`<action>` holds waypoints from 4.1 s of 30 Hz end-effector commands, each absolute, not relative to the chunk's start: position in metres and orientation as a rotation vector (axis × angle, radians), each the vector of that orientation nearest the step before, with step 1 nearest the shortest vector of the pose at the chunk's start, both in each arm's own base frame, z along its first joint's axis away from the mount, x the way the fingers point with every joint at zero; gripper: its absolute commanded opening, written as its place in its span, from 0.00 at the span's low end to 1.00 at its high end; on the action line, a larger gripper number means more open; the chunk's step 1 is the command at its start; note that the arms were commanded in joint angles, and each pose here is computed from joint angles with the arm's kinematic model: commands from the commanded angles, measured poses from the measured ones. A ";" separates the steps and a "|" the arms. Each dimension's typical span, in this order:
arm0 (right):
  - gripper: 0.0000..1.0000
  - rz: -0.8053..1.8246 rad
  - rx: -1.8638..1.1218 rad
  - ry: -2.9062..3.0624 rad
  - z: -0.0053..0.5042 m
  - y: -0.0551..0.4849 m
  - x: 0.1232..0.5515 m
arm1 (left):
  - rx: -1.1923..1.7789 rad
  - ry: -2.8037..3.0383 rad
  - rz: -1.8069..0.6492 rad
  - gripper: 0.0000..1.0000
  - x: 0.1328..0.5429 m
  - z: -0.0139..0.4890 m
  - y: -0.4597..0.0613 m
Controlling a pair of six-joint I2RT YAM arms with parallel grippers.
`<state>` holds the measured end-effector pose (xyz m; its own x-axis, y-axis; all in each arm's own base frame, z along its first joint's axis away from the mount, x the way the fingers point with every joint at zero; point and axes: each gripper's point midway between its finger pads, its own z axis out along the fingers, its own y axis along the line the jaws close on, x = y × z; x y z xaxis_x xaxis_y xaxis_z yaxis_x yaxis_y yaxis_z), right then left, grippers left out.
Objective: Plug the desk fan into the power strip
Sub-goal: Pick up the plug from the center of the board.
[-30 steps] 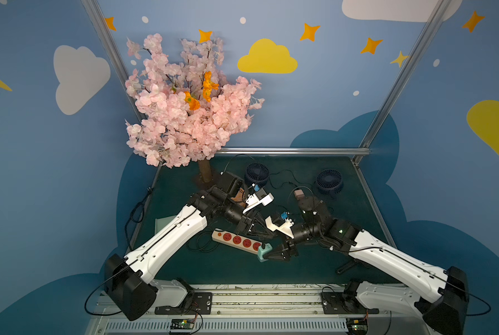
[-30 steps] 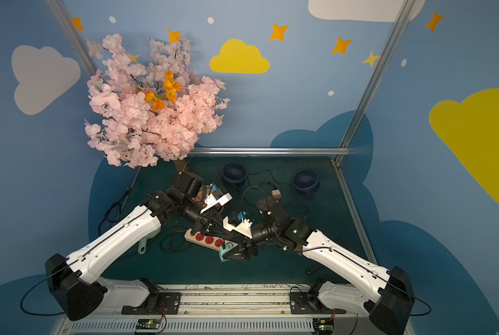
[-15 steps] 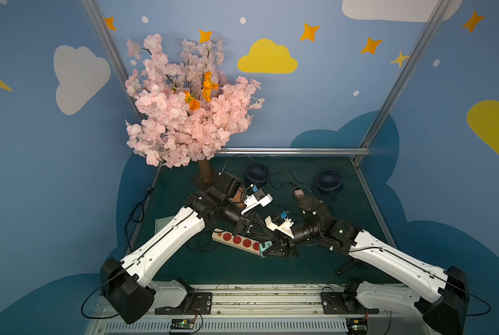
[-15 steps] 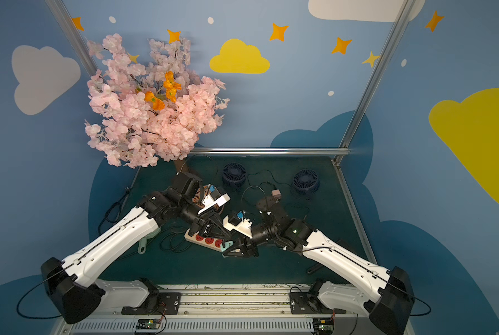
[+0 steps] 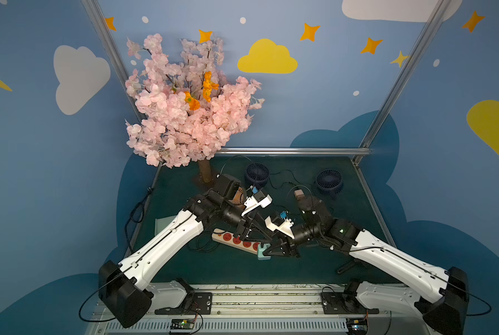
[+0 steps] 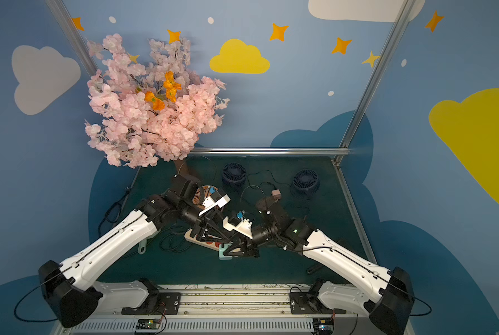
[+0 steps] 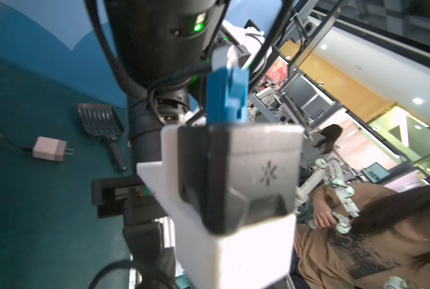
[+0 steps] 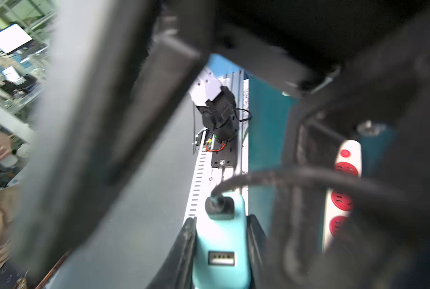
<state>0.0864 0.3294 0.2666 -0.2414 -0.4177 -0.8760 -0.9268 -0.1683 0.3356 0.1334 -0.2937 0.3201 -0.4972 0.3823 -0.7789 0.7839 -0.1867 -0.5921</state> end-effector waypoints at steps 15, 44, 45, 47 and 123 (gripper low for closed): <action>0.09 1.471 -0.714 1.649 0.317 0.320 0.187 | 0.952 1.779 -1.434 0.97 0.162 0.280 -0.257; 0.12 1.709 -0.890 1.633 0.321 0.335 0.152 | 0.989 1.698 -1.665 0.32 0.165 0.290 -0.277; 0.12 1.706 -0.902 1.644 0.319 0.335 0.151 | 0.993 1.698 -1.670 0.34 0.164 0.290 -0.277; 0.12 1.696 -0.915 1.652 0.318 0.334 0.150 | 0.995 1.702 -1.678 0.37 0.164 0.289 -0.277; 0.11 1.299 -1.164 2.156 0.253 0.312 0.158 | 0.832 2.144 -1.219 0.82 0.188 0.205 -0.253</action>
<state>0.1347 0.3165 0.2582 -0.6195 -0.4964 -0.6081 -0.7435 0.1225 0.6574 0.1545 -0.2740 0.2287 -0.6210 0.3341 -0.7091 0.7768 0.1418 -0.6136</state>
